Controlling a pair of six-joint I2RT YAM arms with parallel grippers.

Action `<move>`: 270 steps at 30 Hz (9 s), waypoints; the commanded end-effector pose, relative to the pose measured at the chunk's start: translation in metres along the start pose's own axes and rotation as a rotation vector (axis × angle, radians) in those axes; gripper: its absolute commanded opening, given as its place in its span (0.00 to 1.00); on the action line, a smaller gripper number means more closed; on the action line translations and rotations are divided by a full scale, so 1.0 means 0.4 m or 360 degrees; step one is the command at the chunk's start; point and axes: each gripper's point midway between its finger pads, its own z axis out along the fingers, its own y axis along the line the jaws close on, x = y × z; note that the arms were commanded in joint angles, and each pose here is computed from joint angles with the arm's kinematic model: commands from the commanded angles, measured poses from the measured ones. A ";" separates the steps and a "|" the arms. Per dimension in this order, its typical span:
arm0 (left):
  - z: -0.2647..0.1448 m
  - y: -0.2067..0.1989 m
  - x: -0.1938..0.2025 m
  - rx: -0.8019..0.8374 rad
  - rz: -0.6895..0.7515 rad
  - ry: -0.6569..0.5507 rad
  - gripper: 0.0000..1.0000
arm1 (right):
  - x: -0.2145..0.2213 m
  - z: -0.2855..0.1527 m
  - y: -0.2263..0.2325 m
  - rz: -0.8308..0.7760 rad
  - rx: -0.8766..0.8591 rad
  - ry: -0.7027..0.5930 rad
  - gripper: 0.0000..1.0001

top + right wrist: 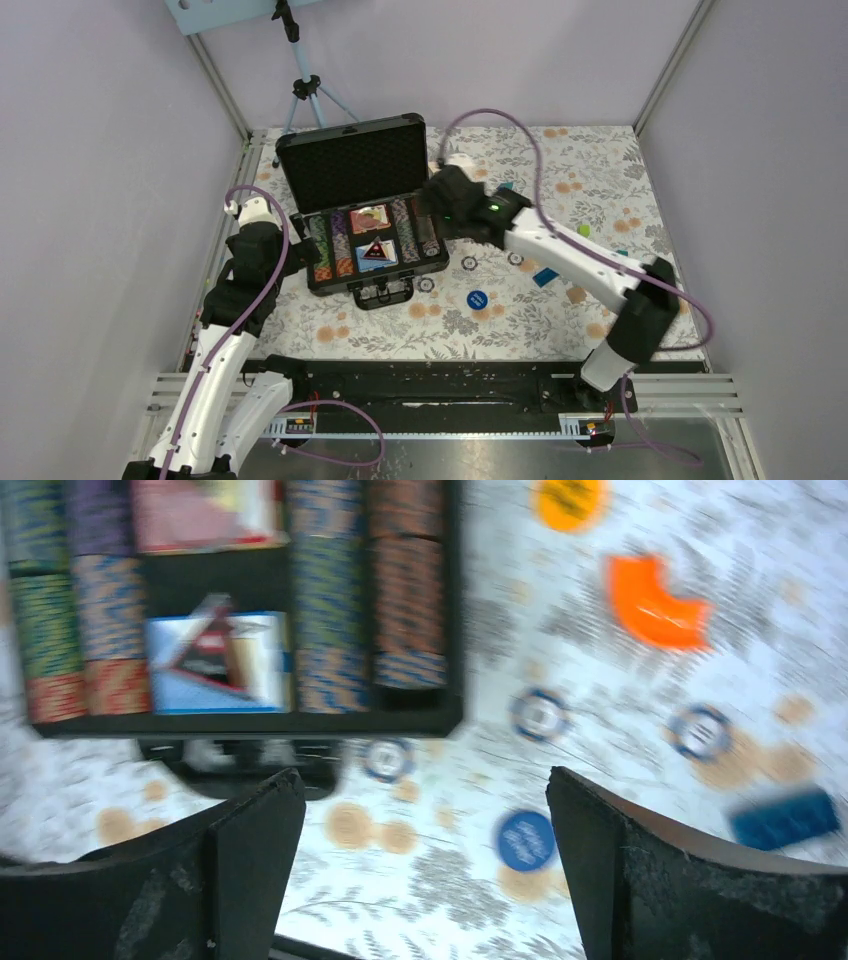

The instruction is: Pack up texas hold em set

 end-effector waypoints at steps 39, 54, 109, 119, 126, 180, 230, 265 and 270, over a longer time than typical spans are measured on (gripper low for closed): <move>-0.005 -0.025 -0.052 0.0055 -0.0028 -0.0101 0.99 | 0.541 0.149 -0.255 0.0246 0.0428 0.0671 0.81; -0.006 -0.023 -0.054 0.0052 -0.0030 -0.0107 0.99 | 0.569 0.142 -0.281 0.0239 0.0496 0.0692 0.68; -0.007 -0.023 -0.053 0.0054 -0.0030 -0.0108 0.99 | 0.472 0.149 -0.313 0.0296 0.0485 0.0593 0.80; -0.006 -0.024 -0.052 0.0054 -0.0029 -0.0105 0.99 | 0.507 0.185 -0.323 0.0385 0.0461 0.0633 0.77; -0.006 -0.024 -0.052 0.0055 -0.0029 -0.0105 0.99 | 0.534 0.186 -0.339 0.0403 0.0495 0.0675 0.72; -0.009 -0.021 -0.055 0.0049 -0.0032 -0.0116 0.99 | 0.312 0.077 -0.312 0.0253 0.0436 0.0462 0.54; -0.064 0.025 -0.101 -0.0084 -0.0152 -0.0235 0.99 | 0.389 0.082 0.314 0.0195 -0.0029 0.0482 0.90; -0.139 0.029 -0.122 0.0020 -0.0174 -0.0345 0.99 | 0.542 0.187 0.463 -0.0141 0.0164 0.0549 0.85; -0.138 0.028 -0.121 0.0022 -0.0171 -0.0342 0.99 | 0.541 0.204 0.441 -0.0160 0.0217 0.0517 0.84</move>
